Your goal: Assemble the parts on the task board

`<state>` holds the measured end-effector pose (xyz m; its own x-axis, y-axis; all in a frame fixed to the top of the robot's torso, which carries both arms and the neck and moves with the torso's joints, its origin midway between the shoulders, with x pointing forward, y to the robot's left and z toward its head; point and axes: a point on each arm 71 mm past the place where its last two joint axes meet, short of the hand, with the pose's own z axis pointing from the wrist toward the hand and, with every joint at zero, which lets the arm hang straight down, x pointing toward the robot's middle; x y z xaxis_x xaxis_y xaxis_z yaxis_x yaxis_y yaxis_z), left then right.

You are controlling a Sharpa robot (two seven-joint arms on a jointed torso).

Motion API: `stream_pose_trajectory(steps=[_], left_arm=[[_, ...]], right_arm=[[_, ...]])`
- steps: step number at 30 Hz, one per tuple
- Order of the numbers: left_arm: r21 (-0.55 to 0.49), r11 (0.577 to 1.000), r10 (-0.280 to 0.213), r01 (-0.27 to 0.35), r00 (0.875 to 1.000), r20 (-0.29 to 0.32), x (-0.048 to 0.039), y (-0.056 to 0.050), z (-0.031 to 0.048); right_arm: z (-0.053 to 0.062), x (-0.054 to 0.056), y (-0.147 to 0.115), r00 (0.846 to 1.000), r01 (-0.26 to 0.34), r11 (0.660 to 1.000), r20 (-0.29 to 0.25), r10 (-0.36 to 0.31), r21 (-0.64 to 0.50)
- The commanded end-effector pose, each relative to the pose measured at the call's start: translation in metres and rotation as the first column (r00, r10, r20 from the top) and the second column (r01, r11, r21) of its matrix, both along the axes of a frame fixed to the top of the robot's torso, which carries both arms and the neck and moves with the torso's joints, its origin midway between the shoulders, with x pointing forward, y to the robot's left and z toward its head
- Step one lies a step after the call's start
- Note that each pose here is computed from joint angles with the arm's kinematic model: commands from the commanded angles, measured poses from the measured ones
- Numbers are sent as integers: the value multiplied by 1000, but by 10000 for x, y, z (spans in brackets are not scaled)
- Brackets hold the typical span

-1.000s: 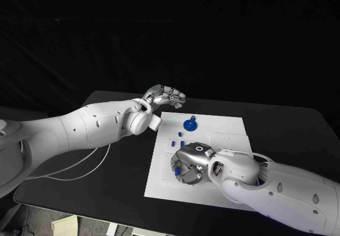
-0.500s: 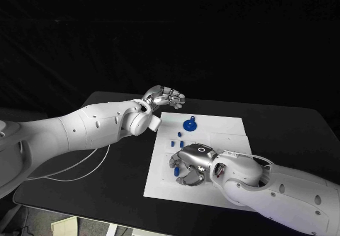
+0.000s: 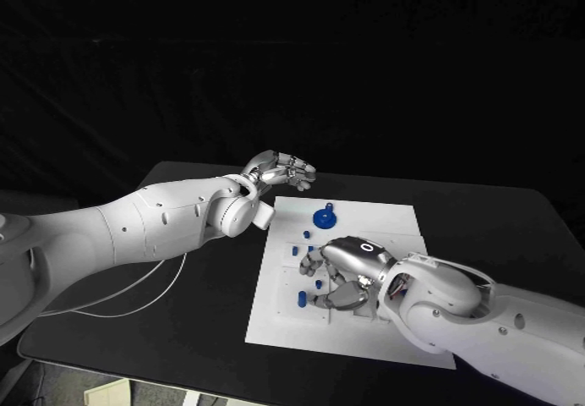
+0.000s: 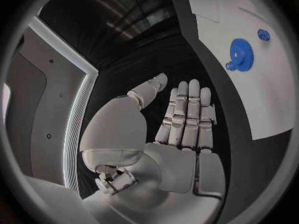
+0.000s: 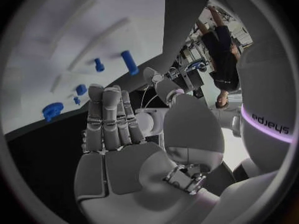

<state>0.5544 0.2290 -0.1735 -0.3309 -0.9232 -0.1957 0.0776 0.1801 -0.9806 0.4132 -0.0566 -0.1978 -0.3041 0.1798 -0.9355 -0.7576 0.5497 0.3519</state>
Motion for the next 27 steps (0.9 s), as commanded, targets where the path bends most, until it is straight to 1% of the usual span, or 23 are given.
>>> stream_pose_trajectory(steps=[1,2,4,5,6,8,9,10,11,12,13,14,15,16,18,19,20,22,24,25,27], left_arm=[[-9,1000,-8,8,1000,4,2,3,11],[-9,1000,-7,7,1000,4,4,8,11],[-8,1000,-4,4,1000,5,6,17,11],[-8,1000,-3,3,1000,5,6,23,11],[-7,1000,-1,1,1000,5,8,27,10],[-6,1000,0,0,1000,5,14,33,8],[-6,1000,1,-1,1000,5,13,42,7],[-6,1000,0,0,1000,4,12,42,7],[-6,1000,0,0,1000,4,14,39,6],[-6,1000,0,0,1000,5,17,38,5],[-6,1000,0,0,1000,4,17,37,4],[-7,1000,-1,1,1000,4,15,36,3],[-7,1000,-1,1,1000,4,15,36,4],[-7,1000,-2,2,1000,4,16,31,3],[-8,1000,-5,5,1000,4,14,27,1],[-8,1000,-5,5,1000,3,12,33,-1],[-8,1000,-5,5,1000,2,11,37,-3],[-7,1000,-1,1,1000,1,7,57,-10],[-6,1000,2,-2,1000,0,4,74,-15],[-6,1000,4,-4,1000,-1,1,84,-24],[-5,1000,7,-7,1000,-4,-5,100,-38]], right_arm=[[138,93,-129,997,50,995,-66,-45,83],[185,144,-197,993,80,992,-97,-70,100],[257,238,-358,978,142,983,-169,-121,118],[287,277,-424,972,167,978,-184,-143,123],[310,319,-499,968,189,975,-188,-165,115],[409,479,-728,959,248,964,-163,-230,99],[420,518,-802,952,271,958,-174,-252,93],[422,554,-889,940,299,951,-199,-278,84],[424,587,-983,924,330,941,-233,-305,76],[419,625,-1103,899,364,930,-284,-333,59],[407,641,-1172,880,381,924,-317,-353,32],[398,651,-1244,861,404,915,-344,-375,13],[390,651,-1285,850,416,909,-355,-388,2],[365,642,-1360,829,430,902,-378,-412,-40],[321,622,-1497,793,439,891,-415,-446,-117],[291,602,-1558,770,442,882,-436,-466,-163],[261,577,-1611,755,427,880,-453,-474,-209],[232,532,-1691,738,412,874,-468,-485,-256],[206,495,-1738,726,403,871,-482,-491,-282],[178,459,-1771,708,405,865,-498,-502,-297],[138,409,-1793,686,402,860,-519,-511,-315]])
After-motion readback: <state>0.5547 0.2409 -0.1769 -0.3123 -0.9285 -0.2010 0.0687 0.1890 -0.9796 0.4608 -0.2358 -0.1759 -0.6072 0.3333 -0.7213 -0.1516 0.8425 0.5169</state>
